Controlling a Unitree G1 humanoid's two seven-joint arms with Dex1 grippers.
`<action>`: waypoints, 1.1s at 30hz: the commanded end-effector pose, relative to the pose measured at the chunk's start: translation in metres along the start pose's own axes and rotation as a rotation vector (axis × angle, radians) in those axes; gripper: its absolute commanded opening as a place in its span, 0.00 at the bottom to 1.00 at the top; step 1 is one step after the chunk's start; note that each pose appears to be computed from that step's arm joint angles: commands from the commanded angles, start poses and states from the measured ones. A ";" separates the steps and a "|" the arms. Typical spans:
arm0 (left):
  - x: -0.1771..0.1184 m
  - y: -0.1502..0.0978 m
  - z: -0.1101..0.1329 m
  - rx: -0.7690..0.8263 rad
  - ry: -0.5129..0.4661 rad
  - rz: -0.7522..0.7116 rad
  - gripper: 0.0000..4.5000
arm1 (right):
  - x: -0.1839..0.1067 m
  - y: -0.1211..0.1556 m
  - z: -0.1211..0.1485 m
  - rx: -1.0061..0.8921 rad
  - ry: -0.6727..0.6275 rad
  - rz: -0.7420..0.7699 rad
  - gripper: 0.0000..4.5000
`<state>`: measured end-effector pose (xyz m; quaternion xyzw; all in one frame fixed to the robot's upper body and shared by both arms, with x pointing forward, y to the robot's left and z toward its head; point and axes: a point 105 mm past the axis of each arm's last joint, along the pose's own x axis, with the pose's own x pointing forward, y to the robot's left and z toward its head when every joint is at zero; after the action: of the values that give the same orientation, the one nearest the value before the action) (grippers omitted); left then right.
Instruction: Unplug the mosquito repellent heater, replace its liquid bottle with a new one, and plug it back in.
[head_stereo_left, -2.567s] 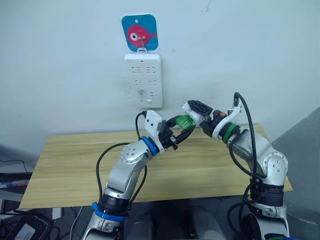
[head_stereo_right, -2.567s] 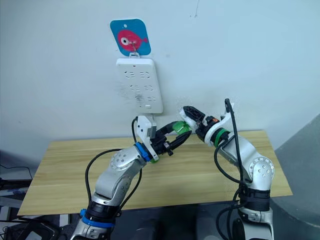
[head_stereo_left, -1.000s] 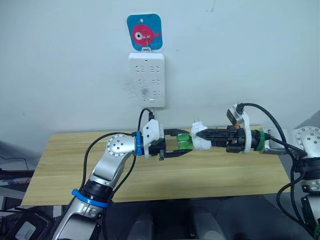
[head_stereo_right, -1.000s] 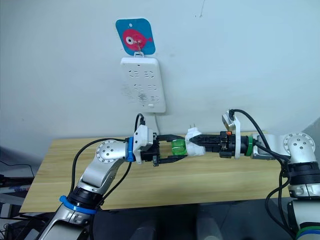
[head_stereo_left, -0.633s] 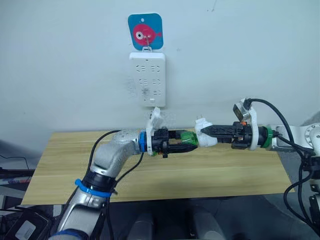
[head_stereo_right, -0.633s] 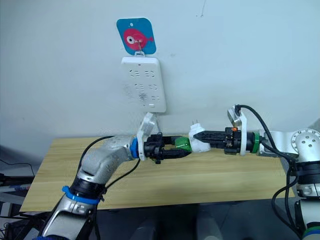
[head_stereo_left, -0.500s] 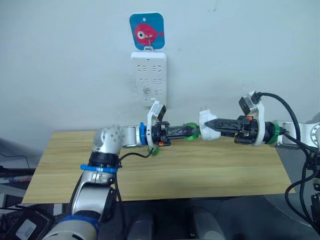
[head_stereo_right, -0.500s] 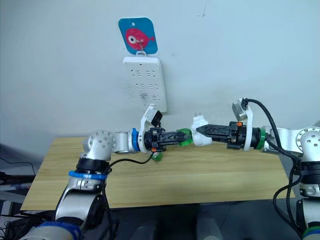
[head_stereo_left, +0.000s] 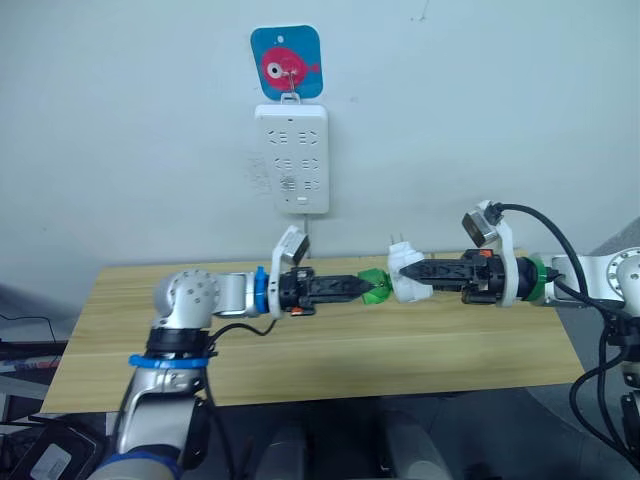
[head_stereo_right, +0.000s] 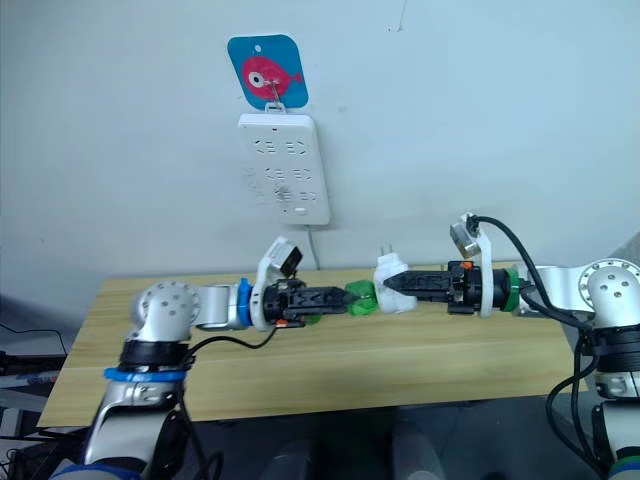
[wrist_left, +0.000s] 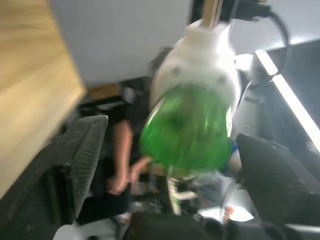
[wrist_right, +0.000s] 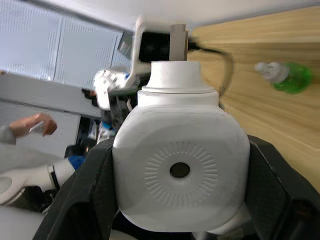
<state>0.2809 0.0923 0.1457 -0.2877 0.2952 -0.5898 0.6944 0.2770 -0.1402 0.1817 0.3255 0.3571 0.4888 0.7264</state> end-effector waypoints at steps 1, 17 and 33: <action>-0.009 -0.024 0.014 0.312 -0.007 0.003 0.99 | -0.012 0.008 0.006 -0.015 -0.042 0.021 0.66; 0.013 -0.030 0.007 2.168 -0.144 0.151 0.99 | 0.008 0.024 0.024 -0.006 -0.088 0.126 0.66; 0.039 -0.037 0.027 2.348 -0.255 0.111 0.99 | 0.016 0.026 0.013 -0.013 -0.042 0.134 0.66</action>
<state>0.2822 0.0506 0.1827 0.4806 -0.4739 -0.4410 0.5915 0.2868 -0.1218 0.1929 0.3594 0.3338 0.5038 0.7110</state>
